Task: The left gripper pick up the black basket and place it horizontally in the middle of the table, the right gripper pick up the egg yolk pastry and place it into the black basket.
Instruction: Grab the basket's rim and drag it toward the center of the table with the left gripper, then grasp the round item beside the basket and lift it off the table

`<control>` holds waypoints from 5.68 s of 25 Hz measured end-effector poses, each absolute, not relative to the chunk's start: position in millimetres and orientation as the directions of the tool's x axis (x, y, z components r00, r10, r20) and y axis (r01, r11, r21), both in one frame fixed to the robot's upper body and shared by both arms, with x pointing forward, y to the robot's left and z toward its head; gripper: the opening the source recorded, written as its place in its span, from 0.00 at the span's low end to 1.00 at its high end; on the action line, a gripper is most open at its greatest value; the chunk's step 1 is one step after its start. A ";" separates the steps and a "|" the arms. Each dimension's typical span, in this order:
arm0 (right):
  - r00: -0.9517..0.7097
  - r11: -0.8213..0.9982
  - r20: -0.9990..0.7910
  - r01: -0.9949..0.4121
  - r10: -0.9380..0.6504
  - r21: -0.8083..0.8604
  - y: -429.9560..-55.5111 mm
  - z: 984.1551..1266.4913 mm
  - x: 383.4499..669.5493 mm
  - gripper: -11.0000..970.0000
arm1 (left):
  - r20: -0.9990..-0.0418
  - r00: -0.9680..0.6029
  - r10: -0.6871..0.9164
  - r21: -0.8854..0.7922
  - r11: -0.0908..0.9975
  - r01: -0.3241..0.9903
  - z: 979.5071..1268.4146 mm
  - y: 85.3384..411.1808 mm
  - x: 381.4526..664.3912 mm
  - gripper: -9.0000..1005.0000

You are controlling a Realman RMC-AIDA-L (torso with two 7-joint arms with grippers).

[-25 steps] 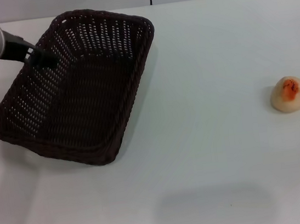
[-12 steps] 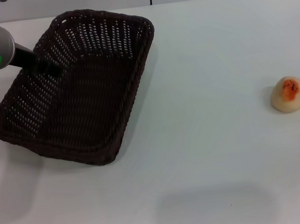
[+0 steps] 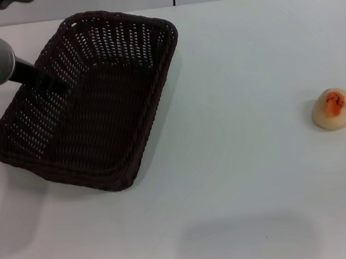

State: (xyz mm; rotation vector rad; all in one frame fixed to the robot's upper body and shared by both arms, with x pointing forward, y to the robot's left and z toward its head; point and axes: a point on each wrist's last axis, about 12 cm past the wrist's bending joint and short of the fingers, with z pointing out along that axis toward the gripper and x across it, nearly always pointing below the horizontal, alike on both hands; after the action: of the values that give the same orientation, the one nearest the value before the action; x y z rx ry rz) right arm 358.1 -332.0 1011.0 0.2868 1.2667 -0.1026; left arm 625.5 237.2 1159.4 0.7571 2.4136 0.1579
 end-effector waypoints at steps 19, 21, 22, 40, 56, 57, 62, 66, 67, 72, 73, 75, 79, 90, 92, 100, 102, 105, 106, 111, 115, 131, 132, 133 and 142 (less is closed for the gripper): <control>0.302 0.962 -0.950 0.225 0.081 0.154 -331.1 1011.2 356.8 0.78 | -0.496 -0.651 0.575 0.289 0.816 0.500 1155.6 238.3 627.1 0.59; 0.302 0.962 -0.950 0.226 0.081 0.154 -331.1 1011.2 356.7 0.78 | -0.494 -0.646 0.582 0.293 0.811 0.507 1155.4 237.5 626.9 0.49; 0.302 0.962 -0.950 0.226 0.082 0.154 -331.0 1011.2 356.7 0.78 | -0.493 -0.642 0.587 0.294 0.807 0.512 1155.2 236.7 626.7 0.45; 0.306 0.961 -0.948 0.224 0.088 0.161 -330.5 1011.5 356.6 0.77 | -0.563 -0.351 0.748 0.438 0.631 0.640 1204.6 210.1 617.8 0.34; 0.323 0.961 -0.942 0.222 0.088 0.166 -330.1 1013.4 355.2 0.77 | -0.607 -0.094 0.789 0.434 0.429 0.792 1239.3 168.5 604.7 0.20; 0.324 0.961 -0.942 0.222 0.089 0.167 -330.0 1013.5 355.3 0.77 | -0.606 -0.086 0.791 0.435 0.420 0.797 1241.0 167.0 603.4 0.20; 0.328 0.961 -0.940 0.219 0.090 0.168 -329.8 1014.0 356.3 0.77 | -0.608 -0.026 0.794 0.419 0.349 0.838 1247.7 156.9 595.8 0.20; 0.332 0.961 -0.939 0.218 0.089 0.168 -329.7 1014.6 356.1 0.77 | -0.606 0.006 0.796 0.405 0.302 0.863 1250.3 152.8 591.6 0.20; 0.333 0.961 -0.939 0.218 0.088 0.168 -329.8 1014.7 355.9 0.77 | -0.604 0.015 0.797 0.400 0.288 0.870 1250.9 151.8 590.4 0.20; 0.333 0.961 -0.939 0.220 0.087 0.167 -330.0 1014.6 355.3 0.77 | -0.601 0.045 0.798 0.369 0.227 0.902 1252.7 145.6 585.7 0.20; 0.333 0.961 -0.939 0.220 0.087 0.167 -330.0 1014.6 355.3 0.77 | -0.596 0.050 0.801 0.363 0.213 0.907 1252.7 145.2 584.8 0.20; 0.333 0.961 -0.939 0.220 0.086 0.166 -330.2 1014.6 355.0 0.76 | -0.592 0.053 0.804 0.348 0.196 0.917 1252.8 144.1 583.1 0.20; 0.332 0.961 -0.939 0.220 0.086 0.166 -330.2 1014.5 354.8 0.76 | -0.610 0.057 0.790 0.317 0.178 0.931 1251.2 140.0 581.0 0.20; 0.329 0.964 -0.940 0.209 0.090 0.165 -328.8 1014.2 354.7 0.76 | -0.592 0.014 0.806 0.189 0.122 0.974 1219.2 118.2 597.4 0.20; 0.330 0.964 -0.940 0.208 0.090 0.165 -328.8 1014.3 355.2 0.76 | -0.575 -0.025 0.818 0.145 0.132 0.981 1208.4 113.0 606.4 0.20; 0.328 0.965 -0.940 0.205 0.093 0.166 -328.2 1014.2 356.9 0.76 | -0.566 -0.014 0.824 0.173 0.135 0.976 1202.5 103.8 616.0 0.24; 0.326 0.965 -0.941 0.205 0.094 0.167 -328.1 1013.9 357.3 0.76 | -0.564 0.006 0.826 0.183 0.117 0.976 1203.0 101.2 615.9 0.28; 0.326 0.964 -0.941 0.204 0.095 0.168 -327.9 1013.9 357.7 0.76 | -0.567 0.023 0.824 0.197 0.109 0.974 1203.8 98.1 616.6 0.34; 0.326 0.964 -0.941 0.204 0.095 0.168 -327.8 1014.0 357.9 0.76 | -0.570 0.025 0.821 0.204 0.112 0.972 1204.3 97.3 617.4 0.36; 0.319 0.965 -0.943 0.205 0.092 0.163 -327.7 1013.2 358.9 0.76 | -0.634 0.054 0.772 0.311 0.190 0.931 1216.2 97.3 627.0 0.56; 0.302 0.968 -0.949 0.197 0.094 0.158 -326.8 1011.4 360.8 0.76 | -0.720 0.108 0.685 0.456 0.350 0.818 1231.9 112.5 638.6 0.68; 0.241 0.979 -0.966 0.150 0.099 0.138 -323.7 1005.7 374.2 0.75 | -0.819 0.290 0.495 0.537 0.839 0.086 1222.4 186.8 611.5 0.80; 0.236 0.980 -0.967 0.147 0.098 0.135 -323.7 1005.4 375.1 0.75 | -0.819 0.297 0.490 0.525 0.850 0.047 1216.9 188.7 607.2 0.80; 0.232 0.981 -0.968 0.143 0.097 0.133 -323.6 1005.0 376.0 0.75 | -0.818 0.318 0.480 0.505 0.863 -0.003 1212.5 191.2 601.9 0.80; 0.150 0.993 -0.984 0.063 0.094 0.104 -316.9 997.6 389.3 0.75 | -0.896 0.381 0.228 0.241 0.970 -0.014 1149.4 234.9 578.9 0.80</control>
State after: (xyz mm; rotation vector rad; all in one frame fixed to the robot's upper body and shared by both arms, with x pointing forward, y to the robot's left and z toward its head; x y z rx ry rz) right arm 389.3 -316.9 997.6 0.1312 1.4210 0.0223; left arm 578.9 234.9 1149.4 0.2063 1.1719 0.1558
